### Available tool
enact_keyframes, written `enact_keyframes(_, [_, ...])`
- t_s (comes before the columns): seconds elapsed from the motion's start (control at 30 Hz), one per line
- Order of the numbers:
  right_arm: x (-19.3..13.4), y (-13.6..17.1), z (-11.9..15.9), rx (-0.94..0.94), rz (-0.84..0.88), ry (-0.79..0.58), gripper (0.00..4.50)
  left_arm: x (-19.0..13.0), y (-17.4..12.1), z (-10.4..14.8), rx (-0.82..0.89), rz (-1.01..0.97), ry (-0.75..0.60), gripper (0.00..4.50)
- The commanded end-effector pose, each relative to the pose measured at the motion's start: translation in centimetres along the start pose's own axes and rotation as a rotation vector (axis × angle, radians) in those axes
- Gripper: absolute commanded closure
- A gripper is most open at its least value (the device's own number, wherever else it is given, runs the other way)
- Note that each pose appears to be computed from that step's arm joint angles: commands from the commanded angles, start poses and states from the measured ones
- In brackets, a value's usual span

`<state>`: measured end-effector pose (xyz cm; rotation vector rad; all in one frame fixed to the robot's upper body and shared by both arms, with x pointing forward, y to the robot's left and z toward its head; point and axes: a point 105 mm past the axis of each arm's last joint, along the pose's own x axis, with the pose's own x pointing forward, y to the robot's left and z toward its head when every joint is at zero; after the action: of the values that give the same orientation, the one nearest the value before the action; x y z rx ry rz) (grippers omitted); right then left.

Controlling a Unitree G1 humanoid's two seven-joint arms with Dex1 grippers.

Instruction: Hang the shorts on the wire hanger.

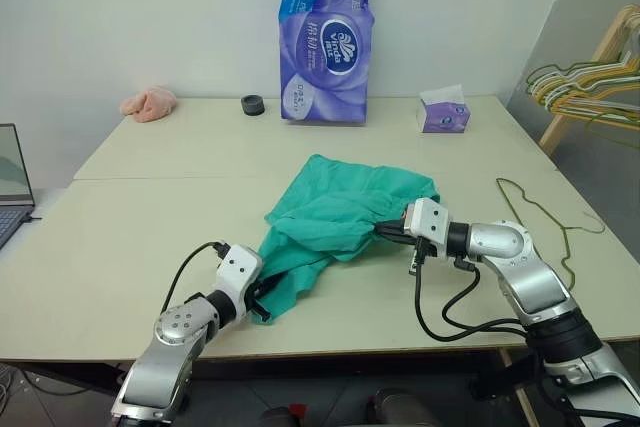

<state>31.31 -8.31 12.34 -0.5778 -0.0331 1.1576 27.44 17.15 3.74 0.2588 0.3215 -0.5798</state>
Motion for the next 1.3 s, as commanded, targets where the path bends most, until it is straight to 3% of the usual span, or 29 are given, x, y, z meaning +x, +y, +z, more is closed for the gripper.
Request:
enact_keyframes(0.03, [-1.2,-2.1,2.5,-0.058,-0.034,-0.056,4.5,-0.4,1.1,1.9,0.095,0.009,-0.038,4.48])
enact_keyframes(0.2, [-3.7,-4.0,3.4,-0.082,0.027,-0.018,4.5,-2.2,6.1,4.7,0.413,0.044,0.02,4.48])
enact_keyframes(0.33, [-5.3,-2.9,4.6,-0.08,0.234,0.036,4.5,-4.4,9.1,9.0,0.721,-0.064,0.091,4.48])
enact_keyframes(0.43, [-6.1,-1.7,5.6,-0.081,0.369,0.061,4.5,-6.8,8.0,10.8,0.803,-0.306,0.167,4.48])
enact_keyframes(0.57, [-7.2,0.1,7.4,0.012,0.53,0.068,4.5,-9.7,4.1,12.6,0.697,-0.65,0.217,4.48])
enact_keyframes(0.63, [-7.3,0.4,7.6,0.056,0.561,0.08,4.5,-10.0,3.3,12.8,0.677,-0.724,0.233,4.48])
enact_keyframes(0.73, [-5.7,-1.1,7.1,0.121,0.507,0.073,4.5,-7.5,4.7,12.7,0.693,-0.666,0.216,4.48])
enact_keyframes(0.83, [-2.6,-5.3,5.6,0.155,0.321,0.077,4.5,-2.7,7.7,13.8,0.724,-0.481,0.134,4.48])
enact_keyframes(0.93, [-0.3,-10.2,4.6,0.053,0.11,0.123,4.5,1.4,11.4,15.8,0.796,-0.252,0.099,4.48])
enact_keyframes(1.0, [1.0,-16.3,7.6,-0.185,-0.194,0.141,4.5,3.3,15.8,21.7,0.9,0.115,0.035,4.48])
enact_keyframes(1.07, [0.4,-20.9,14.0,-0.413,-0.469,0.068,4.5,1.1,18.5,30.0,1.027,0.463,-0.078,4.48])
enact_keyframes(1.1, [-0.3,-22.0,17.3,-0.517,-0.553,0.018,4.5,-1.2,19.1,33.7,1.096,0.598,-0.133,4.48])
enact_keyframes(1.13, [-0.8,-22.4,19.2,-0.584,-0.596,-0.013,4.5,-2.7,19.4,35.9,1.14,0.68,-0.168,4.48])
enact_keyframes(1.2, [-3.3,-23.1,24.9,-0.75,-0.737,-0.137,4.5,-8.8,19.1,42.2,1.354,0.945,-0.245,4.48])
enact_keyframes(1.27, [-5.4,-22.8,28.0,-0.87,-0.827,-0.232,4.5,-13.1,18.1,45.4,1.512,1.087,-0.282,4.48])
enact_keyframes(1.3, [-5.9,-22.6,28.5,-0.907,-0.842,-0.261,4.5,-13.8,17.9,45.6,1.568,1.092,-0.267,4.48])
